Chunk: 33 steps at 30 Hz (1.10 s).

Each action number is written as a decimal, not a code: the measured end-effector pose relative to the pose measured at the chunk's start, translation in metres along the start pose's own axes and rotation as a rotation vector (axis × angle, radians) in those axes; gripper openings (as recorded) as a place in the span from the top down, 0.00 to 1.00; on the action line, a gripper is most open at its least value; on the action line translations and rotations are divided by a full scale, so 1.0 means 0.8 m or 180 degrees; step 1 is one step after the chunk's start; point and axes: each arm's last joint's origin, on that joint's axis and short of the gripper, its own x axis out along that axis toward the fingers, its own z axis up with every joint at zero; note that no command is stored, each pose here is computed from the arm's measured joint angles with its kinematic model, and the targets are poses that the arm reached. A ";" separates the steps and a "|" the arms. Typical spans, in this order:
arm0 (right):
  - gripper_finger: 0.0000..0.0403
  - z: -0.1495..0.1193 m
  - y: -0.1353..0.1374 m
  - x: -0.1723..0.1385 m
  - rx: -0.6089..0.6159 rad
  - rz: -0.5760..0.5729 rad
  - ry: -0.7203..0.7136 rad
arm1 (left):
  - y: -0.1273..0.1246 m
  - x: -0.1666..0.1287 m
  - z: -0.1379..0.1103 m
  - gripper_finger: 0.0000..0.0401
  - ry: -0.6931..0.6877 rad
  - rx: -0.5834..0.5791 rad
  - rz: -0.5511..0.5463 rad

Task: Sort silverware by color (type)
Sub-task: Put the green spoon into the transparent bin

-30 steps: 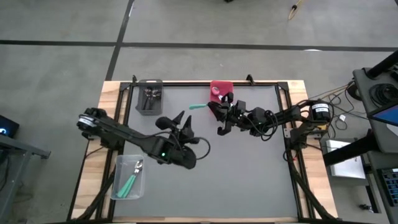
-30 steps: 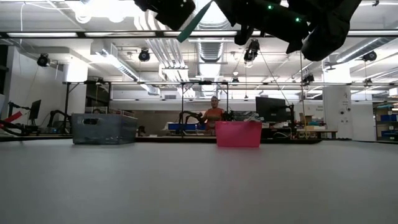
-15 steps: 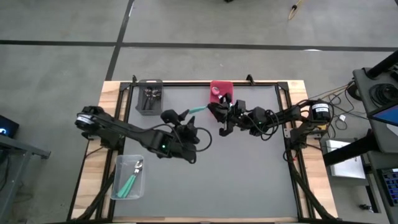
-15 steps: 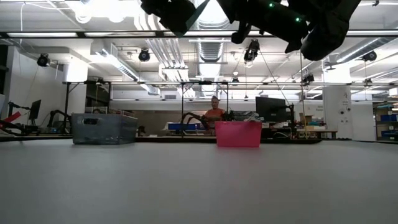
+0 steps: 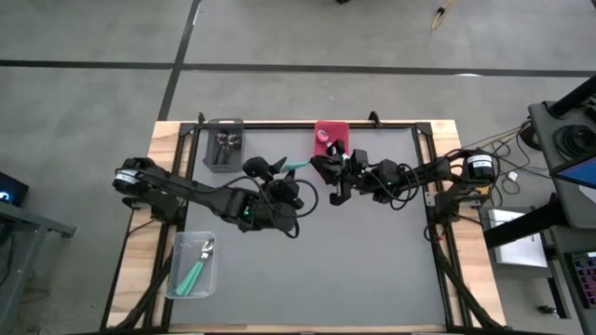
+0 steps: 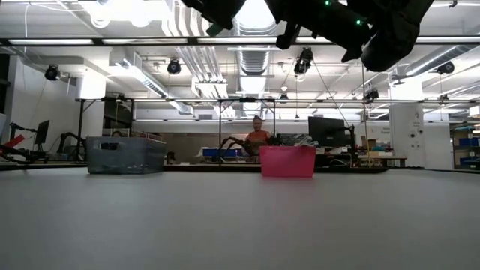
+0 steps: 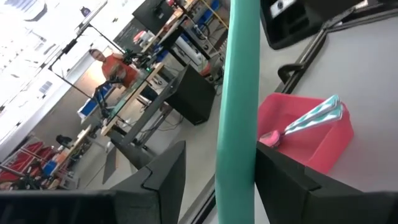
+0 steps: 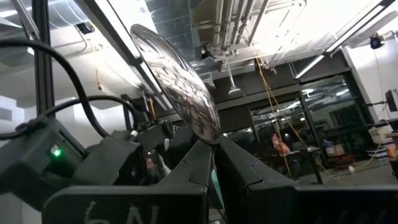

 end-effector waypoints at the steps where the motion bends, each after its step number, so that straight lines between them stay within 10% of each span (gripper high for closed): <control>1: 0.98 0.000 0.000 0.000 0.0000 0.0000 -0.0001 | 0.000 0.000 0.002 0.60 -0.0014 0.0006 0.0001; 15: 0.98 0.000 -0.001 0.000 -0.0034 -0.0030 0.0000 | 0.005 0.004 0.036 0.62 -0.0351 0.0142 -0.0165; 26: 0.98 -0.001 -0.002 0.000 -0.0117 -0.0124 0.0008 | 0.006 0.009 0.035 0.91 -0.0336 0.0112 -0.0156; 33: 0.98 -0.001 -0.005 0.000 -0.0259 -0.0219 0.0023 | 0.006 0.010 0.035 0.91 -0.0331 -0.0141 -0.0178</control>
